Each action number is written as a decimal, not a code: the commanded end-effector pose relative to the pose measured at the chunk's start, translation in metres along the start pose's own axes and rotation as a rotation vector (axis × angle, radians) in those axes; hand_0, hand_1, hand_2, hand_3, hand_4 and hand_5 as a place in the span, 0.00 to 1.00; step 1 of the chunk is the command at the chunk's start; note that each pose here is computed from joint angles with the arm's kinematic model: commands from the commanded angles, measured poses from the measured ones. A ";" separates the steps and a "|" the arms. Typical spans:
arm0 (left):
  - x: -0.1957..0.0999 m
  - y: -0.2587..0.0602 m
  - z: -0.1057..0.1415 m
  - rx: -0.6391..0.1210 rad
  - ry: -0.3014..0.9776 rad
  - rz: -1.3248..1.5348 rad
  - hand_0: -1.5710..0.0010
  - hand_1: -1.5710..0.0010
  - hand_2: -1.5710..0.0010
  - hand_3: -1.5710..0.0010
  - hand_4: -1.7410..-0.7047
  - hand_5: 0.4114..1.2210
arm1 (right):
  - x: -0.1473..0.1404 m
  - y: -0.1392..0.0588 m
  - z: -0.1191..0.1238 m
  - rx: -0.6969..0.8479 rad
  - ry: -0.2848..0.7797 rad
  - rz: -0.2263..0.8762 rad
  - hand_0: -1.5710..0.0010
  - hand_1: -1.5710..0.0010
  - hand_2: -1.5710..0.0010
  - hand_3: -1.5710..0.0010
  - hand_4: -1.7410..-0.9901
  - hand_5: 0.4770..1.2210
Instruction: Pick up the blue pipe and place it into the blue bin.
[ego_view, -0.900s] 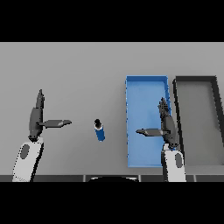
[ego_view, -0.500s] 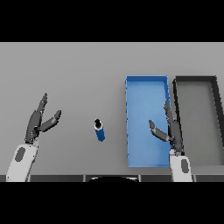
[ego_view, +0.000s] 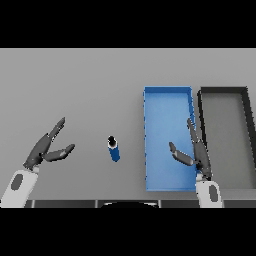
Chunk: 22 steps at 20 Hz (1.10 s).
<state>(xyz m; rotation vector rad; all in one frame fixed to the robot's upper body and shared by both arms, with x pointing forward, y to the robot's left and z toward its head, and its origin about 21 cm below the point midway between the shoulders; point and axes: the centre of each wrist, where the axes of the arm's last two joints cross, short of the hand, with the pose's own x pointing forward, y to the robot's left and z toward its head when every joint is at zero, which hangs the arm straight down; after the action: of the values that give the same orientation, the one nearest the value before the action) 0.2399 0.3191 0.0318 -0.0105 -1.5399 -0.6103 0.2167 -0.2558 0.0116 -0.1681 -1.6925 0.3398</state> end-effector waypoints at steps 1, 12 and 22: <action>0.000 0.000 0.004 -0.030 0.004 -0.003 1.00 1.00 1.00 1.00 0.69 0.17 | 0.000 -0.002 -0.002 -0.001 0.002 0.006 1.00 1.00 1.00 1.00 0.75 0.19; 0.011 -0.089 -0.016 -0.299 0.021 0.027 1.00 1.00 1.00 1.00 0.57 0.05 | -0.001 0.006 -0.002 0.005 0.018 -0.014 1.00 1.00 1.00 1.00 0.70 0.20; 0.002 -0.139 -0.062 -0.314 -0.018 0.054 1.00 1.00 1.00 1.00 0.62 0.05 | 0.000 -0.001 0.002 -0.004 0.019 -0.013 1.00 1.00 1.00 1.00 0.70 0.22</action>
<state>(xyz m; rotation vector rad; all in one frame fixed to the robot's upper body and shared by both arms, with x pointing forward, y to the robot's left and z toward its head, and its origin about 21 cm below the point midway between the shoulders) 0.2450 0.1759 -0.0209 -0.2950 -1.4394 -0.8051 0.2151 -0.2570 0.0118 -0.1618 -1.6764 0.3243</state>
